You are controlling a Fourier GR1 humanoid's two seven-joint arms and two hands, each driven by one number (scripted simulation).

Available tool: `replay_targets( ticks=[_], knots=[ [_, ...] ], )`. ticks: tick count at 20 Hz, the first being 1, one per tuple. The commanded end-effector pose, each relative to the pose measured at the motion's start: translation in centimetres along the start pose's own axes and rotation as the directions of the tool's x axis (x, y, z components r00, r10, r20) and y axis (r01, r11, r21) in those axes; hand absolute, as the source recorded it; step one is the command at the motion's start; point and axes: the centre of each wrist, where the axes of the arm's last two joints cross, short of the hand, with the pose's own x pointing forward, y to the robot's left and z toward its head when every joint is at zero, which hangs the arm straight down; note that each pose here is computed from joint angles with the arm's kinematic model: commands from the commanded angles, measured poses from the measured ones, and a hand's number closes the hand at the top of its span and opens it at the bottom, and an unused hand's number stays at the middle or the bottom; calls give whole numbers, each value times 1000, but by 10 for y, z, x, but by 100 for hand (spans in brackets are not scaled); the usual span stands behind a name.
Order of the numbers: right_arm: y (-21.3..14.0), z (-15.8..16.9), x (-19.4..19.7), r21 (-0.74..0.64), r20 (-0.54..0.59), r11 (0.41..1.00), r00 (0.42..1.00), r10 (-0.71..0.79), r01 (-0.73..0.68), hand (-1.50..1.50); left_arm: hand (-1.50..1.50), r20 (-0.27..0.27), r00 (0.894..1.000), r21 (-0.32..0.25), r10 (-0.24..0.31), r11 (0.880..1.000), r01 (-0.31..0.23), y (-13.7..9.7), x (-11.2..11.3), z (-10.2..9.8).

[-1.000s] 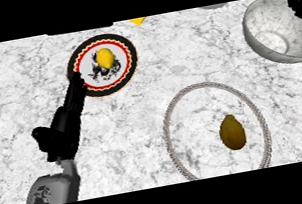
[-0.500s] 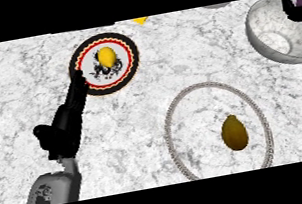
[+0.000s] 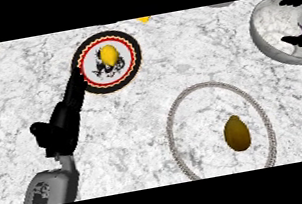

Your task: Pick the can from the placemat and place it in the bowl

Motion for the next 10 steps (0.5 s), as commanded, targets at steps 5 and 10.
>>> replay_targets(
  ticks=[5,10],
  knots=[
    [-4,-3,-2,-55,166,966,957,-240,252,-150,0,-1,1000,18,14,1000,-14,1,0,-1],
    [-39,6,-7,-179,204,919,927,-314,351,-150,0,0,1000,-9,6,1000,-6,0,-9,6]
  ],
)
